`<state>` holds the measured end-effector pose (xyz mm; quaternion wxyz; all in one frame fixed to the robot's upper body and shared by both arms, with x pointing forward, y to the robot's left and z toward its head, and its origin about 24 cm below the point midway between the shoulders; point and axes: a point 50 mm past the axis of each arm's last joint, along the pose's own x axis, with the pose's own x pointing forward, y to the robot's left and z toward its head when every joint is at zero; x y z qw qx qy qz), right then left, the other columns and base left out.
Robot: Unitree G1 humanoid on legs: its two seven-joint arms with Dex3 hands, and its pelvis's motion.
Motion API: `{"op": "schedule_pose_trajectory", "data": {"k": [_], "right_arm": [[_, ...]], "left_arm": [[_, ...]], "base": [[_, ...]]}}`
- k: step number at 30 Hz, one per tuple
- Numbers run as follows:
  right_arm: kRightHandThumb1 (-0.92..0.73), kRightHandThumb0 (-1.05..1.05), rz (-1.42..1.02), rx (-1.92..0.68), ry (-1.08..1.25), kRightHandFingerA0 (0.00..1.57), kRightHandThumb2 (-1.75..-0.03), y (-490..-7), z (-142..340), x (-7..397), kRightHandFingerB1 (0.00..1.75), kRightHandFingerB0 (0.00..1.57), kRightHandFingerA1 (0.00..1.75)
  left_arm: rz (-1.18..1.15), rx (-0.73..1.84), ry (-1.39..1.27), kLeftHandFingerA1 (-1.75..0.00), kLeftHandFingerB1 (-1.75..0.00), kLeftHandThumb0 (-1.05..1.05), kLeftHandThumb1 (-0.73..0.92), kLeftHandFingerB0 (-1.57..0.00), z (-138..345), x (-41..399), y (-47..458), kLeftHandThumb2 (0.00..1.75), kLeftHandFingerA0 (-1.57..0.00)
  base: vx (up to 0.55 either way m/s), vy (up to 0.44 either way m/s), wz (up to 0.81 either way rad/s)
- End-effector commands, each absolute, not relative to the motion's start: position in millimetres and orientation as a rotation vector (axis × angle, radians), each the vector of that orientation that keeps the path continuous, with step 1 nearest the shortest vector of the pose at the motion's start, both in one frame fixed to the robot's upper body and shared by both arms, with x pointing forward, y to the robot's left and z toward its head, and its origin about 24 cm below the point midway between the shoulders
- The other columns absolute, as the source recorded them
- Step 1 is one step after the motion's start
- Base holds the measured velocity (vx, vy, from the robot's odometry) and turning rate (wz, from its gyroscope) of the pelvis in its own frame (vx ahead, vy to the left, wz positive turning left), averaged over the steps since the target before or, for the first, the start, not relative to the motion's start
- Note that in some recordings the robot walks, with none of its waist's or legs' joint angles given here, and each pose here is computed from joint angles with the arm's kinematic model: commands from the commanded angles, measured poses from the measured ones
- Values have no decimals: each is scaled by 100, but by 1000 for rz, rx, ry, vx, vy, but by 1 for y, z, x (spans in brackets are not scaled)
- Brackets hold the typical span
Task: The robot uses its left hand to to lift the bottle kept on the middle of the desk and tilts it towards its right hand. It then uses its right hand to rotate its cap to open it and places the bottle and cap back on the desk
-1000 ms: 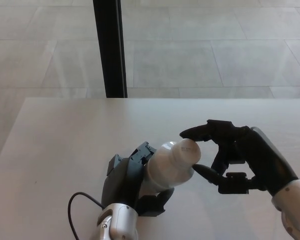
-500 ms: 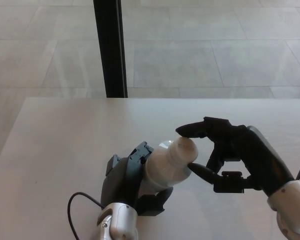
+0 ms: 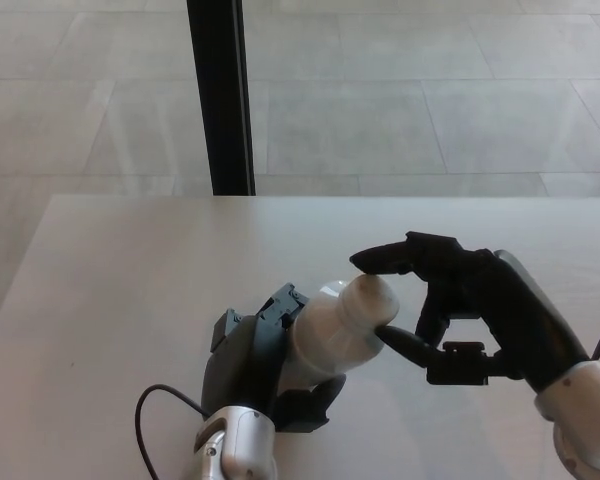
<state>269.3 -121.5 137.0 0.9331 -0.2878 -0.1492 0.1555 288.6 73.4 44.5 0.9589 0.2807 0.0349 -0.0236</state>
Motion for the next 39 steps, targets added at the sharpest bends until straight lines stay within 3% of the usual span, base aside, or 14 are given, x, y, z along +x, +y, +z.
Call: {"op": "schedule_pose_trajectory", "data": {"k": [1, 11, 14, 19, 24, 27, 28, 29, 30, 31, 32, 33, 34, 39], "right_arm": [[-65, -25, 317, -669, -282, 86, -64, -125, 136, 270, 63, 91, 166], [-63, -25, 355, -719, -235, 87, -62, -124, 131, 269, 64, 95, 170], [-60, -32, 372, -716, -228, 96, -68, -123, 131, 269, 73, 100, 162], [-64, -32, 410, -764, -265, 85, -65, -119, 133, 268, 70, 85, 164], [-63, -34, 462, -801, -297, 86, -68, -115, 135, 268, 71, 82, 159], [-63, -28, 524, -812, -334, 84, -69, -114, 137, 268, 73, 75, 160], [-63, -28, 525, -812, -335, 84, -69, -114, 137, 268, 73, 75, 160], [-65, -28, 548, -827, -337, 82, -69, -114, 138, 268, 73, 76, 161], [-64, -28, 578, -854, -358, 80, -69, -117, 139, 268, 72, 76, 158], [-64, -28, 597, -854, -371, 80, -69, -118, 141, 269, 73, 77, 158], [-63, -31, 621, -871, -389, 81, -70, -123, 141, 272, 75, 79, 156], [-63, -31, 623, -871, -391, 81, -70, -123, 141, 272, 75, 79, 156], [-61, -32, 634, -871, -423, 80, -71, -126, 142, 274, 80, 80, 156], [-60, -29, 643, -878, -471, 83, -71, -131, 145, 277, 80, 84, 152]], "left_arm": [[-38, 622, 151, -175, -146, 6, 72, -70, 26, 282, 82, 103, -73], [-29, 636, 159, -175, -141, 3, 78, -67, 24, 282, 85, 95, -70], [-27, 638, 168, -175, -139, 4, 70, -69, 24, 283, 84, 108, -72], [-30, 627, 149, -175, -142, 6, 72, -69, 24, 282, 84, 106, -73], [-16, 629, 161, -175, -142, 2, 81, -65, 24, 281, 84, 87, -71], [-6, 653, 174, -169, -90, -3, 78, -66, 23, 281, 84, 79, -67], [-6, 653, 174, -169, -90, -3, 78, -66, 23, 281, 84, 79, -67], [-3, 650, 180, -141, -74, -4, 81, -61, 23, 280, 84, 69, -68], [-13, 664, 175, -136, -69, -3, 79, -61, 24, 281, 84, 71, -69], [-16, 671, 166, -137, -72, -2, 81, -62, 24, 281, 85, 67, -73], [-15, 661, 163, -175, -105, 2, 77, -66, 22, 280, 86, 82, -65], [-15, 661, 163, -175, -105, 2, 77, -66, 22, 280, 86, 82, -65], [-6, 652, 174, -174, -128, -2, 85, -65, 21, 280, 87, 78, -70], [-12, 649, 183, -175, -130, 3, 76, -68, 19, 281, 88, 96, -69]], "base": [[0, 0, 0], [0, 0, 0], [0, 0, 0], [0, 0, 0], [0, 0, 0], [0, 0, 0], [0, 0, 0], [0, 0, 0], [0, 0, 0], [0, 0, 0], [0, 0, 0], [0, 0, 0], [0, 0, 0], [0, 0, 0]]}}
